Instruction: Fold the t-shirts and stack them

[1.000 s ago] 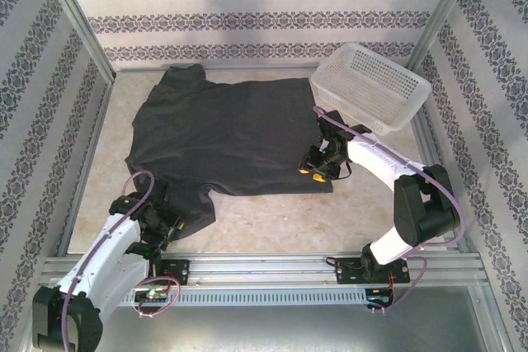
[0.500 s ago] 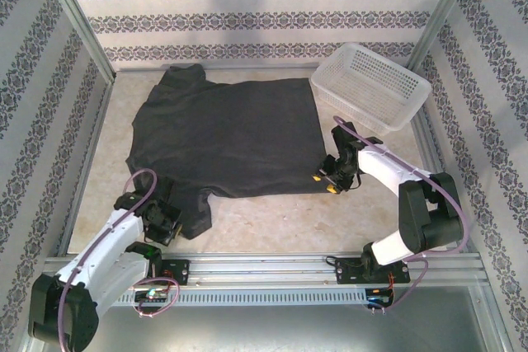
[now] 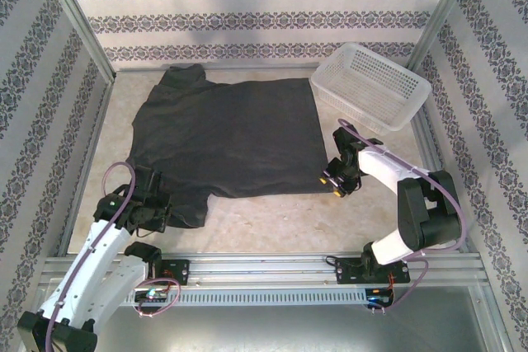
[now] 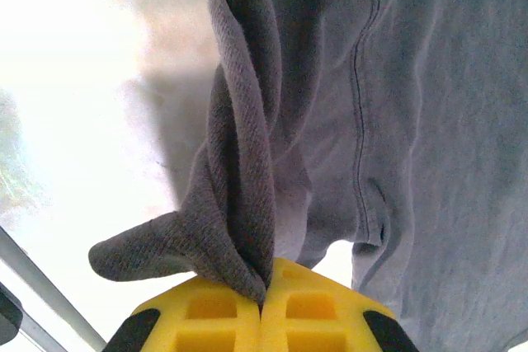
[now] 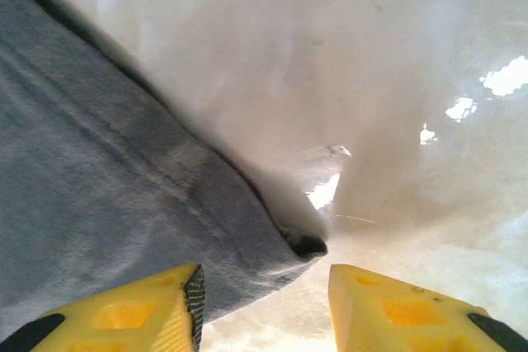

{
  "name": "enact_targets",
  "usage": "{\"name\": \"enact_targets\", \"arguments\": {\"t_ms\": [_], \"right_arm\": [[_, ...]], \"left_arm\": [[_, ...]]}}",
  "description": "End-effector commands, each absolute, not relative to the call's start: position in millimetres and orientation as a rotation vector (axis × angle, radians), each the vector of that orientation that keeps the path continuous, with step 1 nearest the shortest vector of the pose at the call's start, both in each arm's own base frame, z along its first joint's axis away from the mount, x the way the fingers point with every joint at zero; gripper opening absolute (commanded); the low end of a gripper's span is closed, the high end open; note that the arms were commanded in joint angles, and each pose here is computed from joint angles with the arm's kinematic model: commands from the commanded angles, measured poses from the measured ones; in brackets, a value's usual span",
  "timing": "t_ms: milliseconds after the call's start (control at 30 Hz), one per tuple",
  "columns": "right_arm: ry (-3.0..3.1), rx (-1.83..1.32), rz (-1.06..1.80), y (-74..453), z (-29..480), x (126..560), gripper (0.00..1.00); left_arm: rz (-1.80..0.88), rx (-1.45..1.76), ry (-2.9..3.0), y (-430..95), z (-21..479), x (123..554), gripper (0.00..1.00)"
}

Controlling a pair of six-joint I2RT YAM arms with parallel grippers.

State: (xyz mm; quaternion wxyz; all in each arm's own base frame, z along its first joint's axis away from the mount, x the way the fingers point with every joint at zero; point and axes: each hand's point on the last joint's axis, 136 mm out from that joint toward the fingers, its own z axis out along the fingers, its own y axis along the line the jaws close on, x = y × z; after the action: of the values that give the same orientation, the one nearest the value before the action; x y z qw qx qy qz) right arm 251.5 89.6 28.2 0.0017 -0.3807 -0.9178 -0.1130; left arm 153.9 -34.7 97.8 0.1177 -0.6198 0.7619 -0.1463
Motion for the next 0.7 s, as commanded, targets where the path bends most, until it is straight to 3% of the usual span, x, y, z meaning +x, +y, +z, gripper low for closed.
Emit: {"name": "enact_targets", "arguments": {"t_ms": [0, 133, 267, 667], "right_arm": [[-2.850, -1.235, -0.313, 88.4, 17.1, 248.1, 0.38], [-2.839, -1.243, -0.296, 90.3, 9.7, 252.0, 0.28], [-2.841, -1.274, -0.339, 92.0, 12.4, 263.1, 0.00], [-2.940, -1.266, -0.476, 107.5, 69.3, 304.5, 0.00]], "left_arm": [[-0.356, -1.829, 2.193, -25.2, 103.1, 151.5, 0.00], [-0.331, -1.800, 2.169, -20.3, 107.0, 159.1, 0.00], [-0.354, -1.737, 2.113, -16.4, 113.7, 180.9, 0.00], [-0.589, -1.491, 1.904, -2.9, 163.5, 284.4, 0.00]]}}
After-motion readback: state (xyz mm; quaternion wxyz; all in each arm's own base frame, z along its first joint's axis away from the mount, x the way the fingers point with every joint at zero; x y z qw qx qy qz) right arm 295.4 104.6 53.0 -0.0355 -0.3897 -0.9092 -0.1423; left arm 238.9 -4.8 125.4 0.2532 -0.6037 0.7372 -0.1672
